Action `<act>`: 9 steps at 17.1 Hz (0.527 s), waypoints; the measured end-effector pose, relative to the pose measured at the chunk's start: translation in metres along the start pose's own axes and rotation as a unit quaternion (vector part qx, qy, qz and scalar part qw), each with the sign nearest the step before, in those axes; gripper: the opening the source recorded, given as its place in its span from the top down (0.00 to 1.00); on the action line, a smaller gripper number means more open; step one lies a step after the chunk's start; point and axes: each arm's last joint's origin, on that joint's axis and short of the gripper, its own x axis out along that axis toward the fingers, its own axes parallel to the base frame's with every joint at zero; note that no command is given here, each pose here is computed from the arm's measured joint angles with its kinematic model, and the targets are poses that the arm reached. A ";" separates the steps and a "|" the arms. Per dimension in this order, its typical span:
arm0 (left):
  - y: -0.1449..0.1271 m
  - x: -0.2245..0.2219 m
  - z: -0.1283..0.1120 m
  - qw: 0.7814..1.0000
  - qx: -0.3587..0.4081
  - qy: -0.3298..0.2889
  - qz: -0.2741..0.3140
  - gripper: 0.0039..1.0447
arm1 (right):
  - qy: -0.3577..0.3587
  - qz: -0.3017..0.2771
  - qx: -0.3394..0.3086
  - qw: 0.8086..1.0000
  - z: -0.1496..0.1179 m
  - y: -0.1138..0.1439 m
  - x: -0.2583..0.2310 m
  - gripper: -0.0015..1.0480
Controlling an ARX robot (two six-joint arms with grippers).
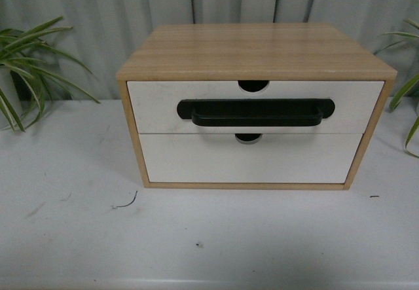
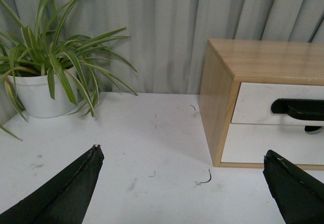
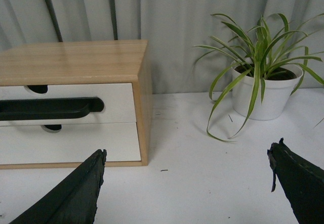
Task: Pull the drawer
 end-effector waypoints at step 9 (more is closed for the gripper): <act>0.000 0.000 0.000 1.000 0.000 0.000 0.000 0.06 | 0.000 0.000 0.000 1.000 0.000 0.000 0.000 0.06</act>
